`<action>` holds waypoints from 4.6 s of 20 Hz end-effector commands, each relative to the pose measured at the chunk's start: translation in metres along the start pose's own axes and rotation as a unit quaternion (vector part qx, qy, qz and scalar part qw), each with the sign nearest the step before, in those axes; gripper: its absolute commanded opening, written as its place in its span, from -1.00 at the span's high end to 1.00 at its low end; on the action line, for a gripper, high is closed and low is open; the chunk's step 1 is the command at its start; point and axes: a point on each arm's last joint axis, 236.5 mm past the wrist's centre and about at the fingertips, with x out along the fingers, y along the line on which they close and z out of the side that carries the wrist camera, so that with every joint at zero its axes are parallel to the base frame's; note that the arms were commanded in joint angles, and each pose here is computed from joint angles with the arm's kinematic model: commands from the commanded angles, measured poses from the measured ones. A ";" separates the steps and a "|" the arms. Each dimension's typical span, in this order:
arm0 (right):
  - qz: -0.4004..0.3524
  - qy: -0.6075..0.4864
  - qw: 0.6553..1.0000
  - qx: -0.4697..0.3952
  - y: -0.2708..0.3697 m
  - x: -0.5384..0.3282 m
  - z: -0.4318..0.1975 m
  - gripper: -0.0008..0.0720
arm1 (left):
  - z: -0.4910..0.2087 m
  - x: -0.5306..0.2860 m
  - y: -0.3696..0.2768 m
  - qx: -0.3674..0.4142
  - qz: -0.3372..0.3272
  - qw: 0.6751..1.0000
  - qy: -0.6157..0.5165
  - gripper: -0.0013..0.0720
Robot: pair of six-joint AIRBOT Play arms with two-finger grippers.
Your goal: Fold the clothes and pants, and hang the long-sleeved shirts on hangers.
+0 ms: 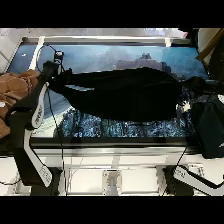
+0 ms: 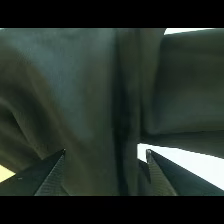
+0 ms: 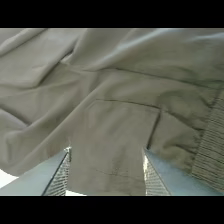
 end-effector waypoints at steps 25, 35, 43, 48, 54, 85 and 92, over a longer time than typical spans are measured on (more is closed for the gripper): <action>0.030 0.036 0.954 0.296 -0.069 0.070 -0.182 -0.69 | -0.163 -0.122 0.053 -0.144 0.010 0.982 0.124 0.95; -0.042 -0.014 0.943 0.331 -0.107 0.108 -0.179 -0.67 | -0.234 -0.128 0.039 -0.238 0.007 0.965 0.106 0.94; -0.062 -0.080 0.941 0.323 -0.116 0.113 -0.130 0.90 | -0.229 -0.129 0.037 -0.244 -0.002 0.965 0.093 0.94; -0.027 -0.076 0.963 0.258 -0.091 0.085 -0.095 0.93 | -0.220 -0.146 0.055 -0.286 0.006 0.956 0.061 0.94; -0.090 0.036 0.973 0.210 -0.109 0.009 -0.151 0.93 | -0.276 -0.159 0.071 -0.363 0.010 0.929 0.072 0.94; -0.067 0.034 0.994 0.075 -0.039 -0.010 -0.079 -0.05 | -0.259 -0.130 -0.050 -0.055 -0.107 0.985 0.125 -0.34; -0.070 0.036 0.994 0.074 -0.041 -0.011 -0.080 -0.05 | -0.293 -0.104 -0.042 0.037 -0.021 0.965 0.259 -0.34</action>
